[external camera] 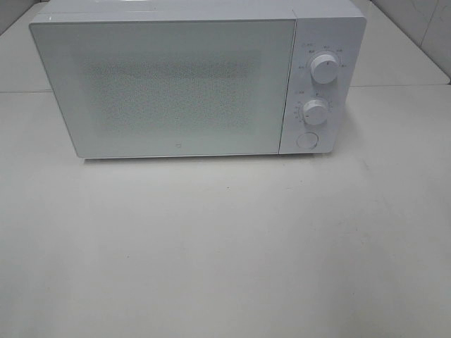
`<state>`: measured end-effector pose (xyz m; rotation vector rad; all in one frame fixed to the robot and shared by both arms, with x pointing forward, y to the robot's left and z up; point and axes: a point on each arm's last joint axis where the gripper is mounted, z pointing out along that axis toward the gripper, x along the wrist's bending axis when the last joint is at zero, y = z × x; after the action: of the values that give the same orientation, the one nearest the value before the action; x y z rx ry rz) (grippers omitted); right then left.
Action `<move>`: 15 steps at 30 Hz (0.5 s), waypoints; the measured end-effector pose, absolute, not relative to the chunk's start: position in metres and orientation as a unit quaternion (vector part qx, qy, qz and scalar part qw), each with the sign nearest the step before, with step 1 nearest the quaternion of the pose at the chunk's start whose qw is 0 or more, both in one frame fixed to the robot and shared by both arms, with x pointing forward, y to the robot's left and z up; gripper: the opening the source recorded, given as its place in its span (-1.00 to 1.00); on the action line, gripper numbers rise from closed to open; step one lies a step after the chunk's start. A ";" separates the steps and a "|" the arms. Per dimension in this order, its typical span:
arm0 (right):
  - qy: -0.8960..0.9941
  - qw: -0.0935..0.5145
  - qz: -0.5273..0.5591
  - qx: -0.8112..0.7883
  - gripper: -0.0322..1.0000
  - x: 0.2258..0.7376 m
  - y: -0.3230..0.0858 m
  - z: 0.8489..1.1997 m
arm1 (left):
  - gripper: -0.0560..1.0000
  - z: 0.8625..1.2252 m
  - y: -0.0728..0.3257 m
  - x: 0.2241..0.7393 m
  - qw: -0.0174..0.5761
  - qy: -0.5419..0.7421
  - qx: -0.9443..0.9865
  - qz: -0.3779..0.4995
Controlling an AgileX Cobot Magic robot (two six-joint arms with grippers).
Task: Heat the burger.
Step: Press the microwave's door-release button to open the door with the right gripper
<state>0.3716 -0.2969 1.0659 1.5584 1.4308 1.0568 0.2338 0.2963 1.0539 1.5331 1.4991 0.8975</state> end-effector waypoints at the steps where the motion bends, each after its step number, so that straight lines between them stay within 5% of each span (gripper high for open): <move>1: 0.560 0.374 0.414 0.613 -0.15 0.381 -0.296 1.063 | 0.98 1.054 0.296 0.234 0.397 0.592 0.605 0.354; 3: 0.558 0.371 0.416 0.615 -0.26 0.386 -0.296 1.061 | 0.98 1.054 0.296 0.234 0.397 0.592 0.605 0.354; 5: 0.540 0.355 0.430 0.631 -0.68 0.404 -0.294 1.054 | 0.98 1.054 0.296 0.234 0.397 0.592 0.605 0.354; 10: 0.524 0.337 0.439 0.648 -0.94 0.420 -0.293 1.046 | 0.98 1.054 0.296 0.234 0.397 0.592 0.605 0.354; 15: 0.508 0.322 0.453 0.658 -0.94 0.440 -0.292 1.035 | 0.98 1.054 0.296 0.234 0.397 0.592 0.605 0.354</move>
<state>0.4395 -0.2915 1.0345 1.7280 1.3329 1.1889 0.2338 0.2963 1.0539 1.5331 1.4991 0.8975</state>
